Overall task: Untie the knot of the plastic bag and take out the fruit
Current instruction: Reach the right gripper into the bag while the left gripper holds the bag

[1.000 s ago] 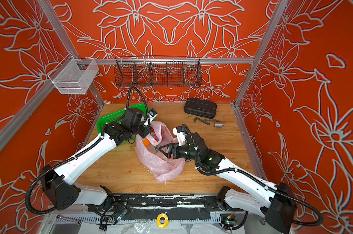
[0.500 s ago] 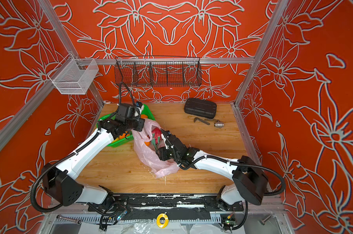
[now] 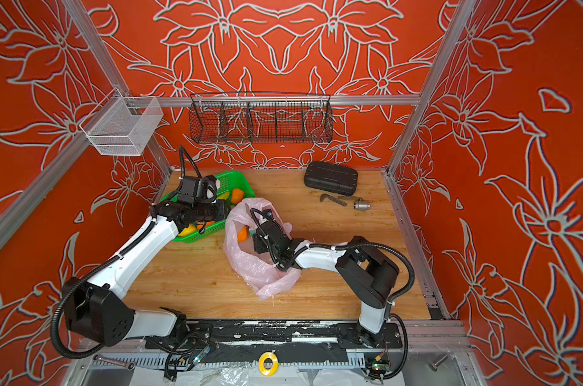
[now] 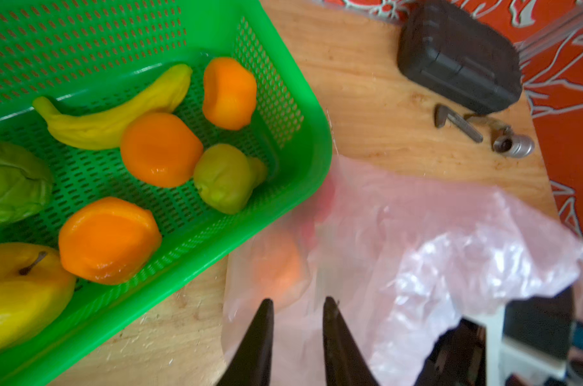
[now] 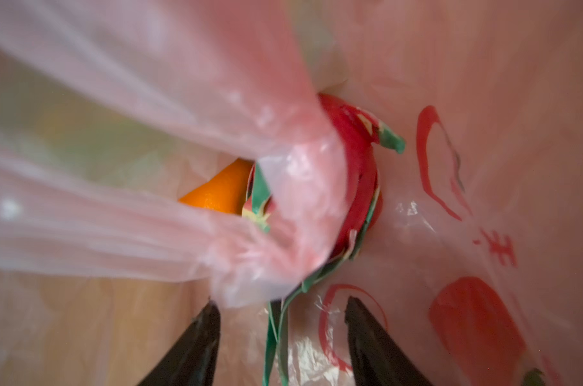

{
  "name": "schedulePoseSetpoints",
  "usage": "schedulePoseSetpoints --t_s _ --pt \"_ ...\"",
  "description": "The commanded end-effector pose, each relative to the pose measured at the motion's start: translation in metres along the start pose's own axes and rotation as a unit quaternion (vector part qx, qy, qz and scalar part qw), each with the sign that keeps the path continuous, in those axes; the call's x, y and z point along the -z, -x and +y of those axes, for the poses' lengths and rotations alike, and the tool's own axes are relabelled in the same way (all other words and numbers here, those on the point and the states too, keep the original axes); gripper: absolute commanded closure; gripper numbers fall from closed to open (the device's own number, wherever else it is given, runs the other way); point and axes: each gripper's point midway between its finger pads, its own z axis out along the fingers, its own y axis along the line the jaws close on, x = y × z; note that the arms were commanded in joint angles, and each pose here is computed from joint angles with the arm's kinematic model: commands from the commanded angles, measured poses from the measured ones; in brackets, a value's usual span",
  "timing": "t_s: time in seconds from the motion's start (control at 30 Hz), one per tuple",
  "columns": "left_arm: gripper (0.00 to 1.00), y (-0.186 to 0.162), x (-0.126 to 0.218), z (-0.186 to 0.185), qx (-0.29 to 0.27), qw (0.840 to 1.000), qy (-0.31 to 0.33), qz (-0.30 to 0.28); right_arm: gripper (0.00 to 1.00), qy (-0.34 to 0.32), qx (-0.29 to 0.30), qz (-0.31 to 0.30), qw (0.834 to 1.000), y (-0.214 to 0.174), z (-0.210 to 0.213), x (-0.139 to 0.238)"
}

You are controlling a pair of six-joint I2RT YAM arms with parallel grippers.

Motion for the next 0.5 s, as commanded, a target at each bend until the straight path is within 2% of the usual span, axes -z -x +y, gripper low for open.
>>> schedulePoseSetpoints --t_s 0.0,0.23,0.47 --pt "0.67 -0.018 0.011 -0.002 0.026 0.999 -0.017 0.012 0.29 -0.019 0.003 -0.041 0.999 0.024 0.003 -0.008" --pt "0.61 -0.035 0.022 0.011 0.016 1.000 0.004 0.005 0.12 -0.071 0.015 -0.069 0.995 0.035 -0.012 -0.027" --pt "0.57 -0.032 0.031 0.011 -0.004 1.000 0.005 -0.009 0.08 -0.066 0.015 -0.046 0.997 0.028 -0.009 -0.053"
